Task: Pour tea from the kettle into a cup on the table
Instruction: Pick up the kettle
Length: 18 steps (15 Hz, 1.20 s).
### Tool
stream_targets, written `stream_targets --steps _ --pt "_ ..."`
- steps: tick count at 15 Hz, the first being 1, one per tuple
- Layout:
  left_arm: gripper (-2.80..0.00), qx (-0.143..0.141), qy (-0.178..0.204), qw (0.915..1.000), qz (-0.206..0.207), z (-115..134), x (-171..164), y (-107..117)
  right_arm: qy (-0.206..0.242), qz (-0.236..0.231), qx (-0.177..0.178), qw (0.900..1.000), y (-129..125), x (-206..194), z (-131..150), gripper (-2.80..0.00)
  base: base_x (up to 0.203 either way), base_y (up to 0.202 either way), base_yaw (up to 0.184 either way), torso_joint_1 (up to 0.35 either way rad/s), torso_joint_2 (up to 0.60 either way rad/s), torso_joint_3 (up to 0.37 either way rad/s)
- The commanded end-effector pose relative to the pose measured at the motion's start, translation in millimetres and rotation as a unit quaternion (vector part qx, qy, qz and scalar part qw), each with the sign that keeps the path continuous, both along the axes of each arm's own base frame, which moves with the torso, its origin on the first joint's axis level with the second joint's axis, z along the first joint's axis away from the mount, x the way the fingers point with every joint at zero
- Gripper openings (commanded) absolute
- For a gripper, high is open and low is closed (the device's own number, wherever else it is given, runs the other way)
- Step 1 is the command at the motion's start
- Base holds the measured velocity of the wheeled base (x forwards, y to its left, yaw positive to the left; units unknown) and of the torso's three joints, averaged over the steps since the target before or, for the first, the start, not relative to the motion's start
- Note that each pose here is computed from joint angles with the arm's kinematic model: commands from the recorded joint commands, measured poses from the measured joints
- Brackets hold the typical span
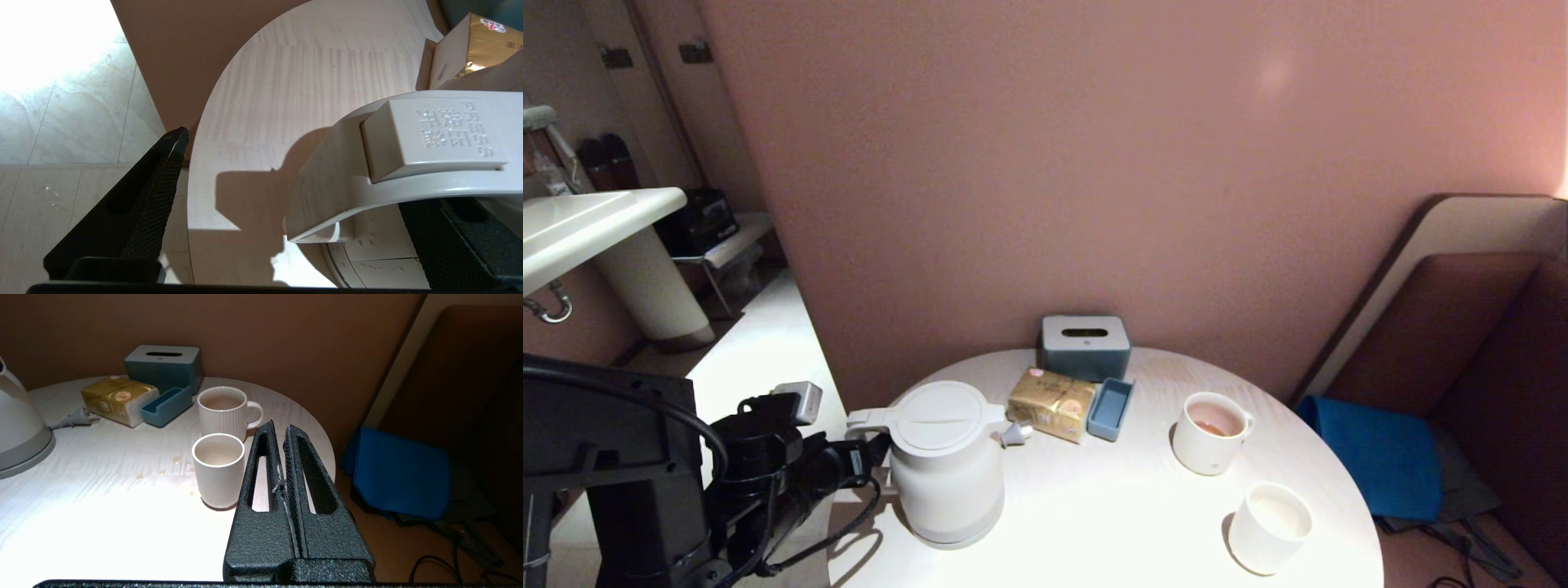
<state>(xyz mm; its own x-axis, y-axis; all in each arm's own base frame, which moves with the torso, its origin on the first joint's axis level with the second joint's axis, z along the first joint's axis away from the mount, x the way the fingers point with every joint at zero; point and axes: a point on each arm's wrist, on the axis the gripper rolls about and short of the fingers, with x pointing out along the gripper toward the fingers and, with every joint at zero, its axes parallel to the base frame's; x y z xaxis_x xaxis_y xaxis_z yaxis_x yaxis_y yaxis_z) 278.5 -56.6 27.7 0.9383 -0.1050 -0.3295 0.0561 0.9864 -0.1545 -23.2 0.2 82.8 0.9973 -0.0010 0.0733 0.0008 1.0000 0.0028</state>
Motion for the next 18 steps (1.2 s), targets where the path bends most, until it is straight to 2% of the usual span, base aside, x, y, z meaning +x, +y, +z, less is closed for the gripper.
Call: stream_targets --steps 1,6,10,18 --pt "0.00 -0.006 -0.026 0.9997 0.000 5.7 2.0 -0.4 0.000 0.001 0.000 1.000 0.0 0.1 0.2 -2.80 0.000 0.000 0.000 0.000 0.00 0.000" --pt "0.00 -0.003 -0.030 0.9995 -0.002 6.6 3.5 -1.0 0.000 0.000 0.000 1.000 0.0 0.1 0.2 -2.80 0.000 0.000 0.000 0.000 0.00 0.000" --pt "0.00 0.013 -0.028 0.9995 -0.007 5.2 2.6 -0.8 0.001 0.000 0.000 1.000 0.0 0.1 0.1 -2.80 0.000 0.000 0.000 0.000 0.00 0.000" --pt "0.00 0.013 -0.032 0.9994 -0.007 6.6 3.5 -1.0 0.000 0.000 0.000 1.000 0.0 0.1 0.2 -2.80 0.000 0.000 0.000 0.000 0.00 0.000"
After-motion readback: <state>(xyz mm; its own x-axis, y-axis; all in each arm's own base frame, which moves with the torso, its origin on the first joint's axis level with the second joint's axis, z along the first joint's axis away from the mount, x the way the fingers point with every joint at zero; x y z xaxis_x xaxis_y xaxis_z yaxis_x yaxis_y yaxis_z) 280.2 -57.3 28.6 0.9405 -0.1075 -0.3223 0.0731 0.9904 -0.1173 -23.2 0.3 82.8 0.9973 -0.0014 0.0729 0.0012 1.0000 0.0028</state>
